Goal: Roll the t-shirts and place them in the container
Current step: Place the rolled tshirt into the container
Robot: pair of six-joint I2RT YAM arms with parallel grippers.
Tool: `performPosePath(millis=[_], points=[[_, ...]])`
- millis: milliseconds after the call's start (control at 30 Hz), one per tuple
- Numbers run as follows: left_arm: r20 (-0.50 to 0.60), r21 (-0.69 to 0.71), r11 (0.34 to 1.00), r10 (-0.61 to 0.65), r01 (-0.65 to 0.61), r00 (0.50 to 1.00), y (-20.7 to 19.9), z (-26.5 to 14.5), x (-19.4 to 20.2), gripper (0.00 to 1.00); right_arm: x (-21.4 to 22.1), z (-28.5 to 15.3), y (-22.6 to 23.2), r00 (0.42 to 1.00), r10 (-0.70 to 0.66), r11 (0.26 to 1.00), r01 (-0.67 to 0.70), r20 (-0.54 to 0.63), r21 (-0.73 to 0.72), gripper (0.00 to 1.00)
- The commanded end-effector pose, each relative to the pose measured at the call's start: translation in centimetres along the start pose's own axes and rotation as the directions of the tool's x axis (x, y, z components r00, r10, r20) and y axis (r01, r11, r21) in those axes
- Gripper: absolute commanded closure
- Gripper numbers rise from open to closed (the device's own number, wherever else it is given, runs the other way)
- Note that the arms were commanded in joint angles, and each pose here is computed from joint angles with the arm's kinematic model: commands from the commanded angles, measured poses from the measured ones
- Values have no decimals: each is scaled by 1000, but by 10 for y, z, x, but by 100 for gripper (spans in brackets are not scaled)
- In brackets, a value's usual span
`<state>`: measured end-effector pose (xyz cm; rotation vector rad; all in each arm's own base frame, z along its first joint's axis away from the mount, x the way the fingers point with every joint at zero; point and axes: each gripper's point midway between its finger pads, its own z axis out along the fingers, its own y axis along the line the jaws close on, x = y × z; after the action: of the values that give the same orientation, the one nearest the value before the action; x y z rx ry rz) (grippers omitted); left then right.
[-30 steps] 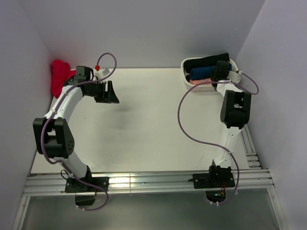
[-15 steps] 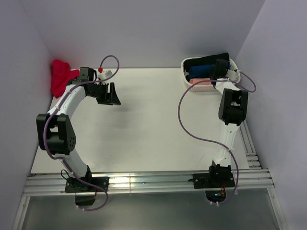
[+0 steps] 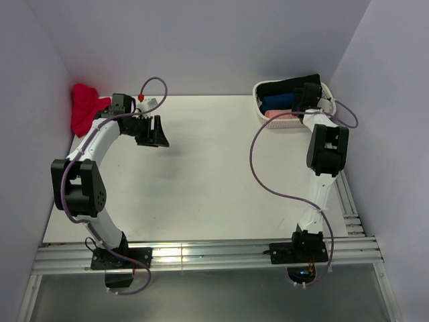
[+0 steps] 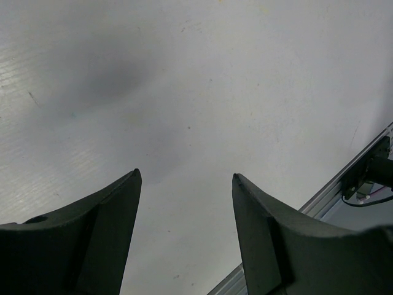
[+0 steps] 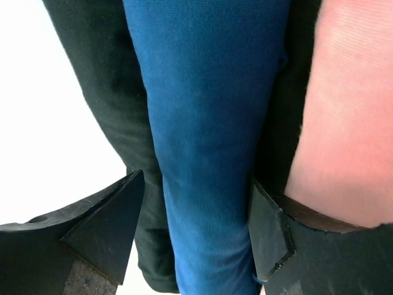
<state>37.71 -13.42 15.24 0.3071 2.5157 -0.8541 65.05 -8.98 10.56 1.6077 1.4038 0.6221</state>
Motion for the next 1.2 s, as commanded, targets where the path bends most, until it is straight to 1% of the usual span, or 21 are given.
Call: performPosePath(millis=[0, 467, 500, 567, 600, 633, 667, 700, 733, 767, 800, 867, 900, 933, 967, 1000, 1033, 1067, 1100, 1133, 1167], points=[[68, 31, 997, 63, -66, 996, -21, -17, -19, 34, -13, -31, 32, 1000, 13, 999, -14, -10, -31, 27], [77, 29, 998, 57, -60, 995, -22, -18, -24, 34, -34, -74, 34, 1000, 11, 1000, -11, -14, 7, 25], [74, 31, 998, 58, -61, 996, -22, -18, -23, 34, -36, -82, 41, 1000, 11, 1000, -11, -15, -7, 25], [82, 31, 997, 67, -70, 994, -24, -21, -26, 34, -34, -89, 34, 1000, 9, 1000, -9, -25, -1, 25], [89, 28, 997, 72, -75, 993, -25, -23, -27, 34, -35, -100, 42, 1000, 9, 1000, -10, -29, -23, 25], [94, 26, 996, 78, -80, 993, -26, -25, -28, 34, -33, -104, 31, 999, 3, 1000, -4, -37, -9, 24], [97, 24, 996, 81, -84, 992, -27, -27, -28, 34, -32, -110, 34, 999, 1, 1000, -3, -48, -30, 25], [106, 23, 996, 88, -91, 990, -30, -30, -29, 34, -32, -127, 45, 999, -4, 998, 0, -51, -69, 24], [109, 23, 995, 91, -94, 990, -31, -32, -30, 34, -29, -132, 32, 998, -17, 998, 14, -58, -53, 24], [113, 24, 995, 94, -97, 989, -32, -34, -29, 34, -27, -140, 29, 997, -47, 998, 44, -56, -55, 24], [119, 22, 994, 100, -103, 988, -34, -36, -28, 34, -23, -158, 25, 996, -74, 996, 70, -58, -62, 23], [135, 15, 994, 104, -107, 985, -35, -38, -30, 34, -18, -179, 29, 989, -142, 984, 136, -45, -112, 22], [142, 15, 994, 105, -108, 984, -36, -40, -29, 33, -18, -202, 39, 987, -162, 976, 156, -24, -150, 21], [141, 17, 994, 102, -106, 985, -36, -40, -28, 34, -1, -211, 18, 974, -221, 968, 213, -48, -135, 21], [149, 16, 994, 102, -106, 984, -37, -41, -29, 34, 3, -222, 15, 969, -243, 961, 234, -43, -149, 20], [158, 6, 994, 105, -108, 982, -37, -43, -29, 33, 3, -247, 25, 966, -258, 948, 248, -22, -201, 18], [161, 0, 994, 107, -109, 981, -36, -44, -29, 34, 7, -252, 1, 958, -286, 944, 281, -4, -171, 14], [169, -8, 994, 112, -112, 979, -36, -45, -30, 34, 31, -270, -3, 936, -350, 918, 337, -28, -208, 8], [181, -31, 993, 120, -116, 976, -34, -48, -32, 33, 33, -293, 4, 932, -362, 903, 347, -11, -254, 2], [190, -40, 992, 124, -119, 974, -34, -49, -33, 33, 34, -298, -15, 913, -408, 887, 402, 23, -226, 0], [202, -54, 991, 128, -120, 971, -33, -51, -34, 34, 59, -320, -23, 889, -458, 857, 438, -9, -271, 0]])
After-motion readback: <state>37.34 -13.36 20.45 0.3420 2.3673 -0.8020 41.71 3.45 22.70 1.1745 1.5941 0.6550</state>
